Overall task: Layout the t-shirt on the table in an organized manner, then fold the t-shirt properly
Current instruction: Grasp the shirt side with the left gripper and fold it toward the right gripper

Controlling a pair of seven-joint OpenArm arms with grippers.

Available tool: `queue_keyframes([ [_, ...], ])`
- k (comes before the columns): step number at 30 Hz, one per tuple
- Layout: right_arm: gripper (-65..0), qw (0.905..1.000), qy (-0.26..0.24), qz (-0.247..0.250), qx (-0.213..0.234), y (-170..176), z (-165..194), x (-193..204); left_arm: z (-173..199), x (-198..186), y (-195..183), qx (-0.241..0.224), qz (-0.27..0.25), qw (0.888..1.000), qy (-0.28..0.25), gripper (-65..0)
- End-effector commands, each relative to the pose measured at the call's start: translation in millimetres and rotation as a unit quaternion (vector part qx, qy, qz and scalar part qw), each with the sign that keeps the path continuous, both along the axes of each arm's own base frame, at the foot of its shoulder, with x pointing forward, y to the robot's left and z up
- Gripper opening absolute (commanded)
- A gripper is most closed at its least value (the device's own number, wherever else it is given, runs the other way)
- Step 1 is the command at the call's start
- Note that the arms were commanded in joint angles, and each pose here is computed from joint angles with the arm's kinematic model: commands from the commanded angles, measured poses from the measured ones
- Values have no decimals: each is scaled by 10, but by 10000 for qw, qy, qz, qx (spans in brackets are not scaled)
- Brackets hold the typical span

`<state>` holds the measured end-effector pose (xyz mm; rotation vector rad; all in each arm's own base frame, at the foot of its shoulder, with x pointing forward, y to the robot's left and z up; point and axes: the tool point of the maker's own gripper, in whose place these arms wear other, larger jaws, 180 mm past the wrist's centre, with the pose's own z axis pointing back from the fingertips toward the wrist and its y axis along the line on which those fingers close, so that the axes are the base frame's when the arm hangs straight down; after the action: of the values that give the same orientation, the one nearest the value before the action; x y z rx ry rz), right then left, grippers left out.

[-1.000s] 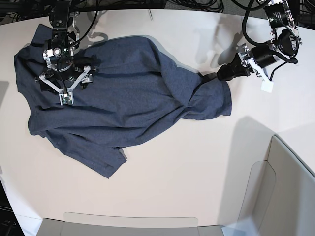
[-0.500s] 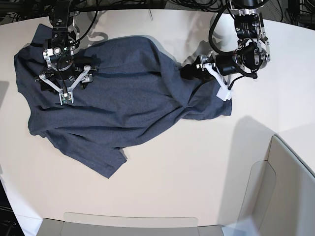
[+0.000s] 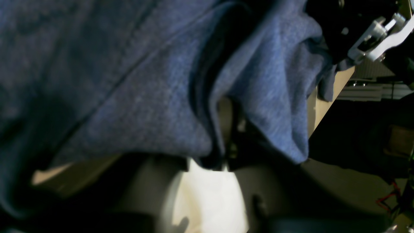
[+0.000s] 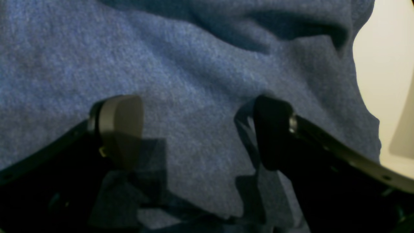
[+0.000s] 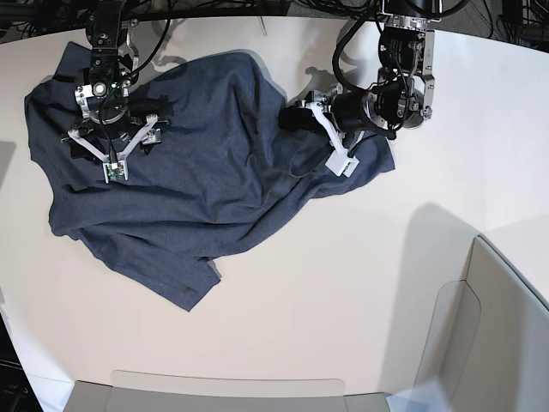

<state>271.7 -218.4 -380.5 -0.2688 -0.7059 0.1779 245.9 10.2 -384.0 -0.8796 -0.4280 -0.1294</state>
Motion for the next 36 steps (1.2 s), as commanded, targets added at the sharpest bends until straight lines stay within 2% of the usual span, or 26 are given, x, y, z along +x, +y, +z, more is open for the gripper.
queue_keyframes([
  [1, -130, 9999, -96, -2, -45, -23, 60, 31, 214, 202, -32, -146, 13, 9992, -377, -628],
  [12, -130, 10000, -64, -2, -52, -26, 44, 8, 779, 796, -38, 151, -487, 9924, -1117, -631],
  [19, -130, 10000, -55, -5, -60, -28, 42, 5, 1048, 1040, -468, -230, -813, 9895, -1174, -630],
  [23, -130, 10000, -48, -8, -61, -29, 40, 3, 1001, 993, -867, -283, -1331, 9852, -1038, -630],
  [26, -130, 10000, -18, -10, -61, -30, 26, -16, 956, 900, -1250, -274, -1776, 9777, -1084, -630],
  [30, -130, 10000, 21, -8, -63, -29, 7, -49, 924, 772, -1699, -108, -2398, 9622, -1283, -629],
  [36, -130, 10000, 75, -3, -62, -28, -26, -98, 886, 569, -2176, 331, -3281, 9269, -1791, -629],
])
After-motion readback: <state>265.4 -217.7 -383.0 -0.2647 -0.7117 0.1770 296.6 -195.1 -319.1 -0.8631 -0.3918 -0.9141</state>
